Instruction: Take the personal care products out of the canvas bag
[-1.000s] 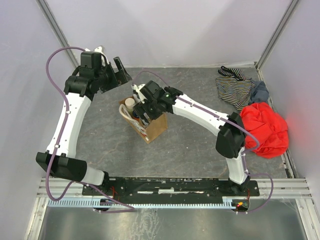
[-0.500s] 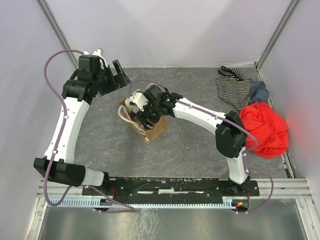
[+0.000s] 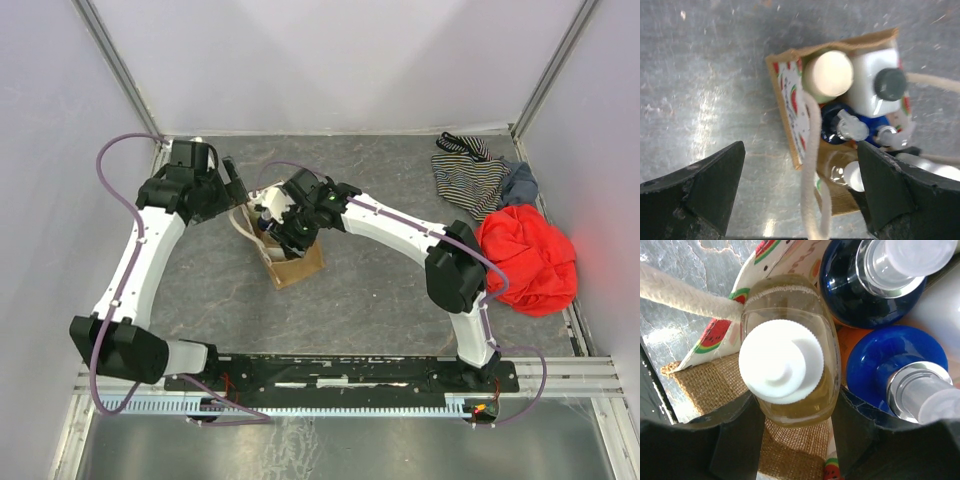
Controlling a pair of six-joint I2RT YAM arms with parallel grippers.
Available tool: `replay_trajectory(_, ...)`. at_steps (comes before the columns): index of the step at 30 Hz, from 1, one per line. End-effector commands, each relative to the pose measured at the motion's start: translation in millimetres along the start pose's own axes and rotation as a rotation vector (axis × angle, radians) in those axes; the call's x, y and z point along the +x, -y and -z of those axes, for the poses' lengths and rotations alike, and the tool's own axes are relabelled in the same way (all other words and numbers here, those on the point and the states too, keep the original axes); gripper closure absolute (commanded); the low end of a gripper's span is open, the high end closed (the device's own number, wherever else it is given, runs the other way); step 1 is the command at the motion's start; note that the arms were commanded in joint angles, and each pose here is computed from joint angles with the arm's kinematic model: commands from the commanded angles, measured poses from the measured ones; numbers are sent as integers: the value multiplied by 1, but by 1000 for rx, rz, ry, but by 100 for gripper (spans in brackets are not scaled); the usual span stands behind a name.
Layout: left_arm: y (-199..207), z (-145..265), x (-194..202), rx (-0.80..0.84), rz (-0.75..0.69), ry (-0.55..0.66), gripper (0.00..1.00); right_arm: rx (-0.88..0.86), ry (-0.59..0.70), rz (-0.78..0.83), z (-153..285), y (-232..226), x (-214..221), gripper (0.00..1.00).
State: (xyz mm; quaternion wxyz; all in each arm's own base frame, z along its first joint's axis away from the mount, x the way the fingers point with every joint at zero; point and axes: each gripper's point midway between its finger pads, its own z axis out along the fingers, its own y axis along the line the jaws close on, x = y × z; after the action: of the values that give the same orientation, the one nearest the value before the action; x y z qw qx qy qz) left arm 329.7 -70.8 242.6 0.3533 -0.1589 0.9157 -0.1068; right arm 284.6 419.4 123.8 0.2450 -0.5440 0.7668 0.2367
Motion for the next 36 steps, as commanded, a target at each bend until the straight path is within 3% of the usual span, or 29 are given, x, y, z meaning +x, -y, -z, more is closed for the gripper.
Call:
replay_trajectory(1,-16,-21,45,-77,-13,-177,1,-68,108,0,8,-22,-32,41)
replay_trajectory(12,-12,-72,71,-46,31,-251,2,-84,128,-26,8,-26,-35,43)
replay_trajectory(14,-8,-77,70,-27,35,-249,16,-89,134,-27,9,-27,-36,43)
replay_trajectory(17,-7,-80,71,-28,36,-263,67,-90,138,-26,11,-28,-37,43)
replay_trajectory(19,-11,-81,74,-48,34,-273,93,-94,142,-25,11,-29,-38,47)
replay_trajectory(23,-18,-77,76,-76,28,-271,97,-119,159,-28,13,-34,-42,62)
replay_trajectory(27,-18,-71,71,-80,23,-249,97,-148,191,-28,22,-41,-50,86)
replay_trajectory(29,-19,-70,71,-83,19,-252,97,-148,218,-26,29,-43,-56,88)
replay_trajectory(31,-19,-71,72,-79,16,-256,97,-149,251,-21,38,-45,-63,81)
replay_trajectory(34,-18,-71,75,-76,16,-267,97,-155,291,-13,43,-47,-72,50)
replay_trajectory(36,-17,-71,76,-67,18,-272,97,-174,298,-13,43,-49,-77,40)
